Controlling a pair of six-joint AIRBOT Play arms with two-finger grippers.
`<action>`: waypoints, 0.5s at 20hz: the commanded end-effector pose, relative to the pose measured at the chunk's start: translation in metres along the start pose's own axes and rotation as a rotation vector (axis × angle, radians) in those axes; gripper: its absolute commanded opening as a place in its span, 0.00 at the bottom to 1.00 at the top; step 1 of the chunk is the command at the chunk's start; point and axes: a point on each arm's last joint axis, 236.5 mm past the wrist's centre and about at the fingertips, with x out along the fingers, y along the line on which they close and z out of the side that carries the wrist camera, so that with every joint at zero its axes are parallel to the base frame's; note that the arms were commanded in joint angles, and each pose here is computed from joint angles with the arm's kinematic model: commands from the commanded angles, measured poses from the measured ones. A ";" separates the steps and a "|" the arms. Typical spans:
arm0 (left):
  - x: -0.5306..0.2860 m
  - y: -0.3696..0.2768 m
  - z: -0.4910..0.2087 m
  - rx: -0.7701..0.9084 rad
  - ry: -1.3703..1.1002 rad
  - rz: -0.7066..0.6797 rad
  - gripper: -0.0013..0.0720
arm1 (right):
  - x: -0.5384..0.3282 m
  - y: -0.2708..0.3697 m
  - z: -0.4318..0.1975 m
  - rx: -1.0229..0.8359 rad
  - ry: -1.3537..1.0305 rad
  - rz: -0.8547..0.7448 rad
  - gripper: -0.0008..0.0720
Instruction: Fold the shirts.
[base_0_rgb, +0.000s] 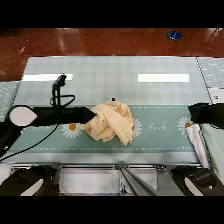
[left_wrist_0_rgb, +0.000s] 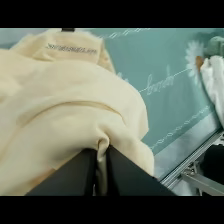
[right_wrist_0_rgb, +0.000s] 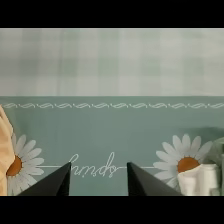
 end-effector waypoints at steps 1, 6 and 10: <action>0.022 0.036 -0.040 -0.083 0.125 0.056 0.71 | 0.042 -0.002 -0.029 0.068 0.060 -0.018 0.57; -0.070 0.079 0.016 -0.025 0.090 0.230 0.71 | 0.020 -0.098 0.000 0.017 0.063 -0.389 0.57; -0.141 0.167 0.037 -0.392 -0.213 0.402 0.71 | 0.019 -0.178 -0.035 0.389 0.085 -0.506 0.57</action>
